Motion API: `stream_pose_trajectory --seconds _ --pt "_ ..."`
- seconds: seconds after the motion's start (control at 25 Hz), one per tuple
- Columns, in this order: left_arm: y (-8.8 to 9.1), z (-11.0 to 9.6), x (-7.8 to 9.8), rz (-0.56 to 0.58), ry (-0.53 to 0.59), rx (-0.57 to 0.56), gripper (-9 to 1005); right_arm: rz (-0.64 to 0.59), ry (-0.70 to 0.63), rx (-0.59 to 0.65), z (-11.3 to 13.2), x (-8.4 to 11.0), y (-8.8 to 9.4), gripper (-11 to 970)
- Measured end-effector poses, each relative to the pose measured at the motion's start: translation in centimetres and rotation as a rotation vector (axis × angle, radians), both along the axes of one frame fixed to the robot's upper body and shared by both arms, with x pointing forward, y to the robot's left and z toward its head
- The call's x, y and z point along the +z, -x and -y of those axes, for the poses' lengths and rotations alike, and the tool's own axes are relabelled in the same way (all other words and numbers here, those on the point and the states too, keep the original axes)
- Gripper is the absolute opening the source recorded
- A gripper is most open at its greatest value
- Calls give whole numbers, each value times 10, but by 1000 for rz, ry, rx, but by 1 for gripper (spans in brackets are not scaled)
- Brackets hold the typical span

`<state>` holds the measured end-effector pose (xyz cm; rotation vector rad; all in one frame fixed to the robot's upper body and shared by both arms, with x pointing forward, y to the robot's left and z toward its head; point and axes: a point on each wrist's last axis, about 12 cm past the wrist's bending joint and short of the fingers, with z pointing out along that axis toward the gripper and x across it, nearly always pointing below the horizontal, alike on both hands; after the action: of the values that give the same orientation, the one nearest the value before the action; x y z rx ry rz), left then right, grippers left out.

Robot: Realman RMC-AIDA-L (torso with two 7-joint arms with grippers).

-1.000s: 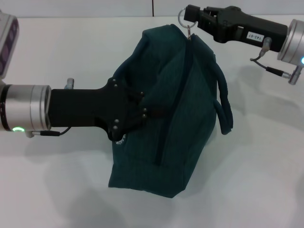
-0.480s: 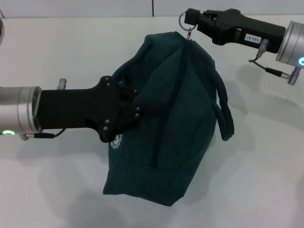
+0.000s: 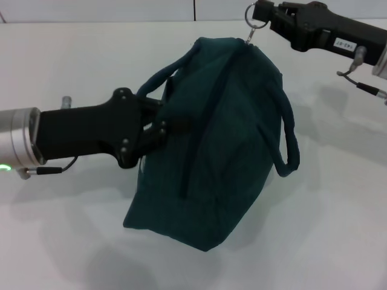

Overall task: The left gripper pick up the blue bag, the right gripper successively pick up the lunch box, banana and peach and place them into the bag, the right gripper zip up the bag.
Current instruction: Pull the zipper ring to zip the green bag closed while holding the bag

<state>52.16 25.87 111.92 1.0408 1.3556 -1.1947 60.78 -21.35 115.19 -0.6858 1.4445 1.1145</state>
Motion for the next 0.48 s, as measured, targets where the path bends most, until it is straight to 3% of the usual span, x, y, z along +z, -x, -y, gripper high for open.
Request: stream_pose_trajectory --seconds 0.48 --pt "-4 -4 -14 -107 -13 84 48 8 -86 29 17 0 21 95"
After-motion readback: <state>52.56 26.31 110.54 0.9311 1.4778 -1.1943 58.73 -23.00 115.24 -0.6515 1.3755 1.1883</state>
